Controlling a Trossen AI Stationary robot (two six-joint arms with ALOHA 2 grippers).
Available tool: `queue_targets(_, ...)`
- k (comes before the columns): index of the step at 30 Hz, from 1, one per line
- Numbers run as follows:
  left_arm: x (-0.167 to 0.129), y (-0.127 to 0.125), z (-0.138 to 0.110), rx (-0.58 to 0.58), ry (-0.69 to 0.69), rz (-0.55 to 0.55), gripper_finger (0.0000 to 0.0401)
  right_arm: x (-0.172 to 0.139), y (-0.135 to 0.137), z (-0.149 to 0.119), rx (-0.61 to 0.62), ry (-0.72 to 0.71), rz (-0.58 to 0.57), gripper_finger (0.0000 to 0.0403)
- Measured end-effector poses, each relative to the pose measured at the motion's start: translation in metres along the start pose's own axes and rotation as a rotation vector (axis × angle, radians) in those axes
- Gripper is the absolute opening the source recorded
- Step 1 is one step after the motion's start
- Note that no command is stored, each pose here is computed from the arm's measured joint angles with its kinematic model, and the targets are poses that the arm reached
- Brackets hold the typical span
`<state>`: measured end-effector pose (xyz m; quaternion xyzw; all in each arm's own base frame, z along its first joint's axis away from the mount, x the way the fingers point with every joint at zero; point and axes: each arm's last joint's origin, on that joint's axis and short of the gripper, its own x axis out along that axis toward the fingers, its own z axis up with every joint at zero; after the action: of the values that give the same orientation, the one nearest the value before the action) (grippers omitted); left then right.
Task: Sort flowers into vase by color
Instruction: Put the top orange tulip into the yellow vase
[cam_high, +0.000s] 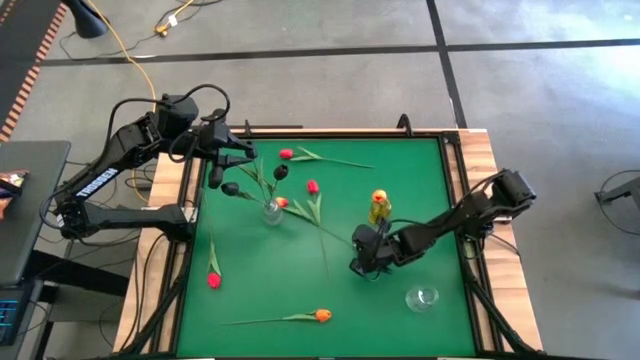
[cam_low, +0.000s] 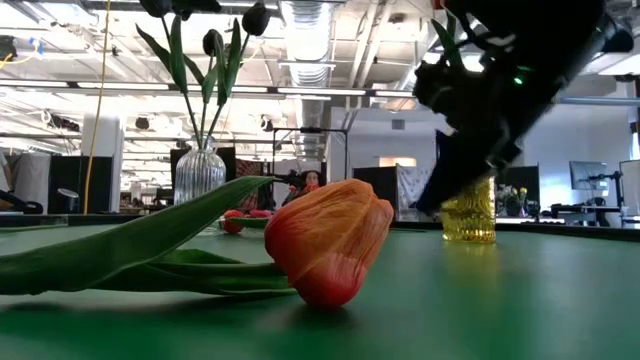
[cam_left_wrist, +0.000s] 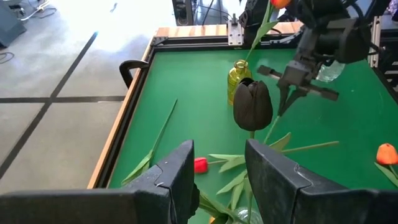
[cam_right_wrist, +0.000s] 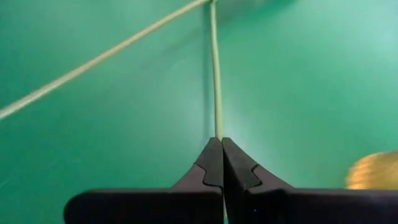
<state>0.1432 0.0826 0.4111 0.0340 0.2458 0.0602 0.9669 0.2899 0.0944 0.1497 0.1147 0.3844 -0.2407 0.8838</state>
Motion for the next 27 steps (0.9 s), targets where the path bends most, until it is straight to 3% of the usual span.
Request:
queue_targets(7,0.0,0.0,0.0,-0.015,0.0,0.0,0.0132,-0.021,0.004,0.028,-0.02,-0.122,-0.118,0.0017)
queue_targets(10,0.0,0.0,0.0,-0.015,0.001,-0.001,0.0132,-0.031,0.007,0.041,-0.067,-0.151,-0.102,0.0017)
queue_targets(17,0.0,0.0,0.0,-0.012,0.001,0.0,0.0132,-0.061,0.008,0.061,-0.022,-0.196,0.008,0.0017)
queue_targets(27,0.0,0.0,0.0,0.009,-0.002,0.0,0.0132,-0.122,-0.018,0.077,0.106,-0.114,0.316,0.0017)
